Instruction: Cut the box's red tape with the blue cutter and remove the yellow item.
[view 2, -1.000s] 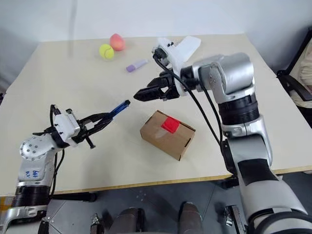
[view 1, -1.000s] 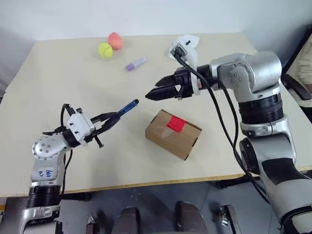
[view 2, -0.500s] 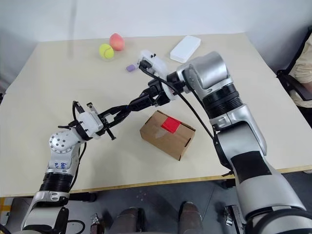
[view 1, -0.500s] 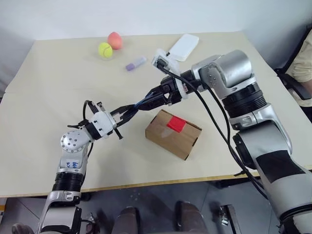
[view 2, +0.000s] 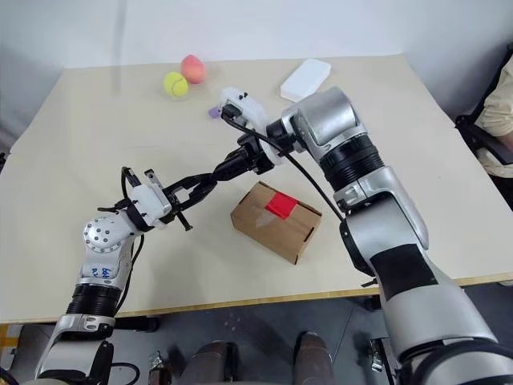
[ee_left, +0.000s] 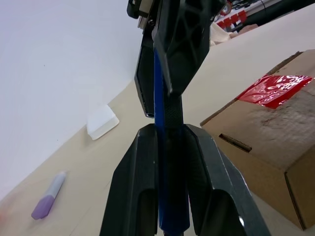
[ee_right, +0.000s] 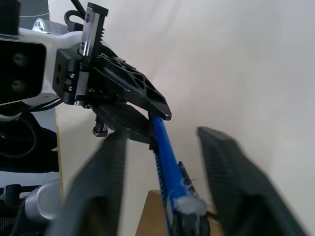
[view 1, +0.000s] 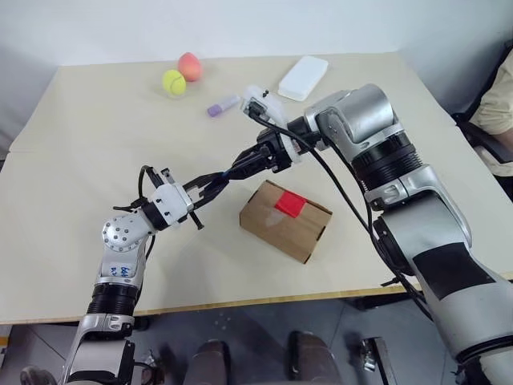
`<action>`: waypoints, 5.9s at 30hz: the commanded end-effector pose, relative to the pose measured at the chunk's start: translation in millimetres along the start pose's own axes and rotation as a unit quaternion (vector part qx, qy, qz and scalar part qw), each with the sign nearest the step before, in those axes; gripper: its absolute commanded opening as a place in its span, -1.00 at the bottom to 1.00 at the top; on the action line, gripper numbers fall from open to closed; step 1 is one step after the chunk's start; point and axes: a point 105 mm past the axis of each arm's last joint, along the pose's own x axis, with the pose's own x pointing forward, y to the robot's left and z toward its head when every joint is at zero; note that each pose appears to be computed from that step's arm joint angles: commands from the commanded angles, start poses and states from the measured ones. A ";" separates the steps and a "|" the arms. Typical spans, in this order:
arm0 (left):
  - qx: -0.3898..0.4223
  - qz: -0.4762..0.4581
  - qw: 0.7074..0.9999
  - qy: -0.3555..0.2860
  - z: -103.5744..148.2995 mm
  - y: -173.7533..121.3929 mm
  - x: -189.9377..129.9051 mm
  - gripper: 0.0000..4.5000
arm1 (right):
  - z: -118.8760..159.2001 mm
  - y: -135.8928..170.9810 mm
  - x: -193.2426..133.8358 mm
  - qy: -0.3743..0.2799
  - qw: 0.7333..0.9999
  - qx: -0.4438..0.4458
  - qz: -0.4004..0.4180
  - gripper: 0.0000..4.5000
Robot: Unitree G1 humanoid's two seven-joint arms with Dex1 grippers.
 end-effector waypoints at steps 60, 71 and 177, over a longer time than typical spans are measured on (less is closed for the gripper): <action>-0.390 -0.217 0.867 0.222 41.0 -50.8 56.5 -1.00 | -57.6 21.2 -122.7 -0.114 0.956 -0.021 -0.270 -0.93; -0.384 -0.220 0.846 0.298 21.9 -60.7 65.5 -1.00 | -75.3 13.5 -109.3 -0.078 0.960 -0.024 -0.268 -0.93; -0.385 -0.181 0.796 0.431 -5.2 -88.8 74.7 -1.00 | -121.9 45.5 -135.1 0.076 0.963 0.057 -0.253 -0.93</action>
